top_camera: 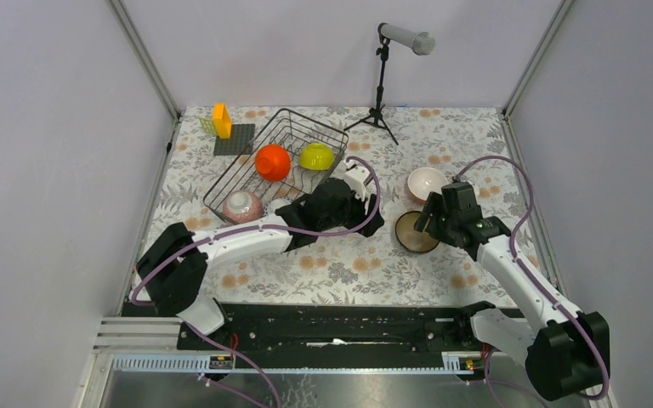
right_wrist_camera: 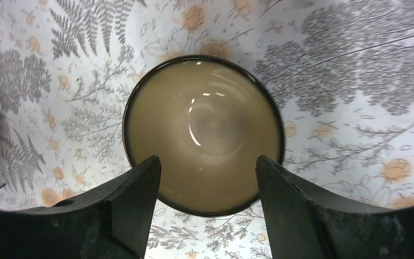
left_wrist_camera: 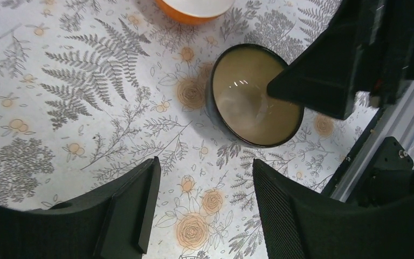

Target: Unload the bowls from the dish rack

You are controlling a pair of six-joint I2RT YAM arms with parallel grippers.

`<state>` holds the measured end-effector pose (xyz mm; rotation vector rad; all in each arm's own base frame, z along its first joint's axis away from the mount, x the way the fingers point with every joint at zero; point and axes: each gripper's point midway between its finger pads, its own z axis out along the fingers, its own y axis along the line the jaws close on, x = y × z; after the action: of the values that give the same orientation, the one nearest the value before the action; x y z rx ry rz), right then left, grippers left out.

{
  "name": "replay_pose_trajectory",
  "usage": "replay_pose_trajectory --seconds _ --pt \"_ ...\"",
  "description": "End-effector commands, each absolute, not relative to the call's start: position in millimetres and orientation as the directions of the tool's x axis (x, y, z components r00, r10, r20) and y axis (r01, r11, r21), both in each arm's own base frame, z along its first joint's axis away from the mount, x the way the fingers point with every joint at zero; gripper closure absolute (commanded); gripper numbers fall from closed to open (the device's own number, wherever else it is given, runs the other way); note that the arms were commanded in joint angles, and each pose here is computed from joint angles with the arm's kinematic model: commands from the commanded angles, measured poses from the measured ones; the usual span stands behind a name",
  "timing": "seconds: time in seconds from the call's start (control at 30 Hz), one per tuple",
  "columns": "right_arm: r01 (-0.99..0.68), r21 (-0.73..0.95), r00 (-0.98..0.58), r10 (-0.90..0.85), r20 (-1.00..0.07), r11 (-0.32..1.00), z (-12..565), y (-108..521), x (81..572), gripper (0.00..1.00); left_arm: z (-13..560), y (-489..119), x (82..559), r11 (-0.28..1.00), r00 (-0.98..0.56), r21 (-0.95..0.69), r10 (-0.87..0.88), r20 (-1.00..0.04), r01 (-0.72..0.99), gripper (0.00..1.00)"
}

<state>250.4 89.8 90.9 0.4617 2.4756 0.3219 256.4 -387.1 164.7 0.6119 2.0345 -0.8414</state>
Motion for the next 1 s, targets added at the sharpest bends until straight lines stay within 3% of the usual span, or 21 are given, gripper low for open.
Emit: replay_pose_trajectory --seconds 0.0,0.23,0.4,0.63,0.73,0.87,0.97 --pt "0.348 0.248 -0.660 0.424 -0.620 0.904 119 58 256 0.28 172 -407 258 0.602 -0.540 -0.387 0.089 -0.837 0.698 0.33" --pt "0.461 0.132 -0.655 0.437 -0.617 0.877 105 33 245 0.38 168 -410 258 0.597 -0.544 -0.390 0.094 -0.834 0.701 0.34" --pt "0.439 0.180 -0.695 0.460 -0.553 0.880 83 49 243 0.39 168 -405 259 0.608 -0.537 -0.382 0.087 -0.839 0.696 0.34" --pt "0.425 0.205 -0.728 0.467 -0.502 0.882 66 62 246 0.53 169 -391 262 0.651 -0.516 -0.350 0.074 -0.854 0.673 0.34" --pt "0.429 0.202 -0.739 0.471 -0.482 0.881 59 64 245 0.65 169 -387 262 0.660 -0.510 -0.343 0.071 -0.857 0.668 0.35" --pt "0.420 0.208 -0.749 0.467 -0.470 0.883 57 68 247 0.98 171 -366 277 0.750 -0.487 -0.306 0.024 -0.873 0.586 0.35" --pt "0.379 0.229 -0.756 0.443 -0.483 0.897 68 73 253 1.00 179 -350 283 0.790 -0.451 -0.289 -0.017 -0.892 0.541 0.35"
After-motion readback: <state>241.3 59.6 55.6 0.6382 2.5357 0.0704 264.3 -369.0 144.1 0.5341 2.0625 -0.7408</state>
